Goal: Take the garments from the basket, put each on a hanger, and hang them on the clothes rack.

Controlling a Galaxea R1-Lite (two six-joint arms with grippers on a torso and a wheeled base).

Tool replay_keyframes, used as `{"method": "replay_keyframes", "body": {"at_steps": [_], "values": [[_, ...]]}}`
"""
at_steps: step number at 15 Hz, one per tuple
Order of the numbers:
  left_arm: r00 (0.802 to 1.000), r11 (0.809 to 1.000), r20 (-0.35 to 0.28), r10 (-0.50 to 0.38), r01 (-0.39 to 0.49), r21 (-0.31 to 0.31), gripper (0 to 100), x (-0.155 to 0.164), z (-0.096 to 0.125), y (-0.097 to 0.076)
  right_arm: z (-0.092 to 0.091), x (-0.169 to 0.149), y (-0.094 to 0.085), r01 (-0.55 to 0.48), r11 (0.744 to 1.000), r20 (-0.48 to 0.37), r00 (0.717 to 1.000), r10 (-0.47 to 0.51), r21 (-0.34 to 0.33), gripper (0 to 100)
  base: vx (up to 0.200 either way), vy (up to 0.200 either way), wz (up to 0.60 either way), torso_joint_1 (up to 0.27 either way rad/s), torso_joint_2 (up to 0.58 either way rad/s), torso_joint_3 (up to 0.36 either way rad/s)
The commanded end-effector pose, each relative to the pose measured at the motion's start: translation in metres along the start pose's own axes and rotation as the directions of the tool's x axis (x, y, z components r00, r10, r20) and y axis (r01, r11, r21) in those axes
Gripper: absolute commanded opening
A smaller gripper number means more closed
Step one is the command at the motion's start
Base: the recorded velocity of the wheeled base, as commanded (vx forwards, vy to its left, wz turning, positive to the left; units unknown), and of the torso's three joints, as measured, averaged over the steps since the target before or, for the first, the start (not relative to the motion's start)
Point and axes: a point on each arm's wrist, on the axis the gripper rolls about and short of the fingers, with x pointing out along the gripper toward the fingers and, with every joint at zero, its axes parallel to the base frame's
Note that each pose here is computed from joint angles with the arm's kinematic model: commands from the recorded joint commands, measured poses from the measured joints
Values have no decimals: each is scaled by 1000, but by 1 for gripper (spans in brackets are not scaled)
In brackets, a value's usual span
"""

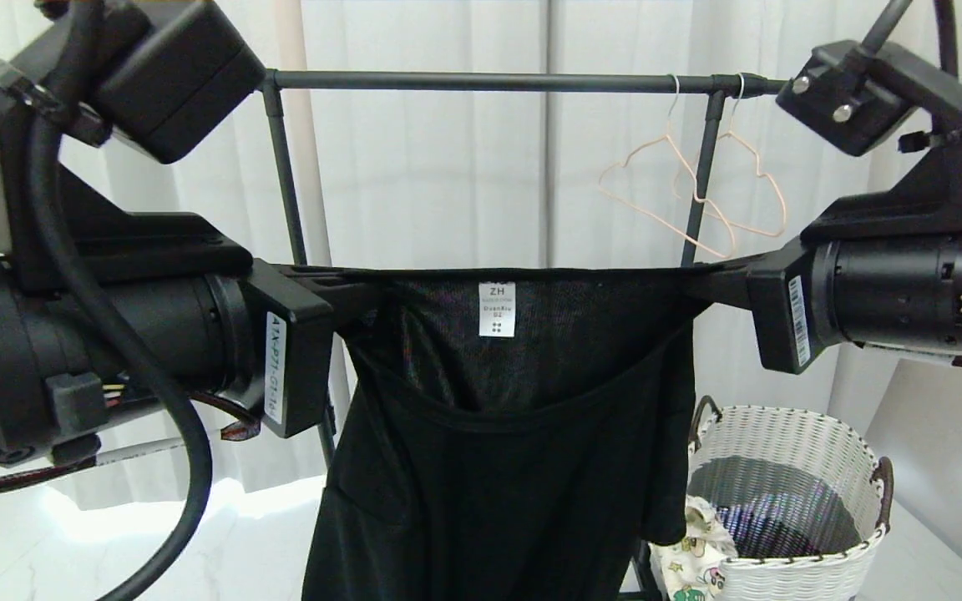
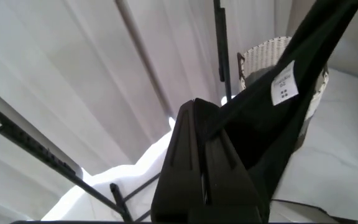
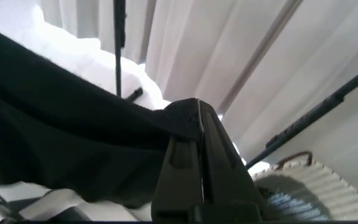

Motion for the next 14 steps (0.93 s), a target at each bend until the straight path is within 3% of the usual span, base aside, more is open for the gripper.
{"method": "replay_keyframes", "body": {"at_steps": [1, 7, 10, 14], "values": [[1000, 1000, 2, 5, -5, -2, 0, -1, 0, 1, 10, -6, -2, -3, 1000, 38, 999, 3, -7, 0, 0, 0, 0, 0, 0, 0], [999, 997, 19, 26, -27, 78, 0, -5, 2, 8, 22, -39, -9, -11, 1000, 73, 997, 12, -26, 0, 0, 0, 0, 0, 0, 0], [992, 994, 97, -79, 71, 85, 0, -8, 9, -6, 21, -56, -5, -132, 990, 112, 984, 138, -58, 0, 0, 0, 0, 0, 0, 0], [983, 982, 121, -136, 118, 144, 0, -2, 15, -9, 12, -79, -15, -108, 992, 123, 986, 114, -60, 0, 0, 0, 0, 0, 0, 0]]}}
